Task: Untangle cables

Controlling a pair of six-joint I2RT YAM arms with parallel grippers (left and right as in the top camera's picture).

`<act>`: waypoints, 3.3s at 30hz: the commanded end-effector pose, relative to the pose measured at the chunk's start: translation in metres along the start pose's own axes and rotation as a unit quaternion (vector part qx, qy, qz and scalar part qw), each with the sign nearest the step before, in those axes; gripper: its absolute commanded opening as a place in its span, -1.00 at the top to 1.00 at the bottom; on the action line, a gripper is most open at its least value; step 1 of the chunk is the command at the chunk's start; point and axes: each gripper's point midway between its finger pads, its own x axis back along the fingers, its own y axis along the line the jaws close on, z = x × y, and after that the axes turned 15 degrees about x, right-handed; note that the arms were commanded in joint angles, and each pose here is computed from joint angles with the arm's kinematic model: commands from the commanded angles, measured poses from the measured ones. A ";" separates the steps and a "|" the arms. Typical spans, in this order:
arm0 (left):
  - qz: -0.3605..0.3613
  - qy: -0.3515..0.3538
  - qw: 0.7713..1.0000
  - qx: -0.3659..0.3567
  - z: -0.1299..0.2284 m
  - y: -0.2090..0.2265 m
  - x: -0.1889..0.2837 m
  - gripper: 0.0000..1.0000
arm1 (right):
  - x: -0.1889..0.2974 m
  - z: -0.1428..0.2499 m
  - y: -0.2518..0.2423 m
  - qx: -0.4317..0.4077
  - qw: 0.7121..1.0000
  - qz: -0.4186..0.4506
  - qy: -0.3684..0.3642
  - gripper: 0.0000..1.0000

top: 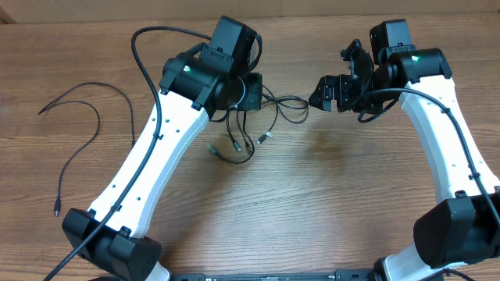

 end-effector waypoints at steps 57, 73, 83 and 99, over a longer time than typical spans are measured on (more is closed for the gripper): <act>-0.081 0.165 0.980 0.078 0.018 0.082 -0.218 0.31 | -0.030 -0.004 -0.008 -0.025 0.999 -0.015 0.015 -1.00; -0.071 0.310 0.947 -0.050 0.076 0.100 -0.200 0.46 | -0.079 -0.021 -0.030 -0.110 0.994 -0.017 0.012 0.66; 0.118 0.379 0.915 -0.077 0.103 0.045 -0.179 0.22 | -0.130 -0.035 -0.055 -0.104 0.994 -0.017 -0.002 0.58; 0.119 0.391 0.910 -0.067 0.111 0.036 -0.176 0.01 | -0.171 -0.018 -0.058 -0.107 0.994 -0.022 0.032 0.57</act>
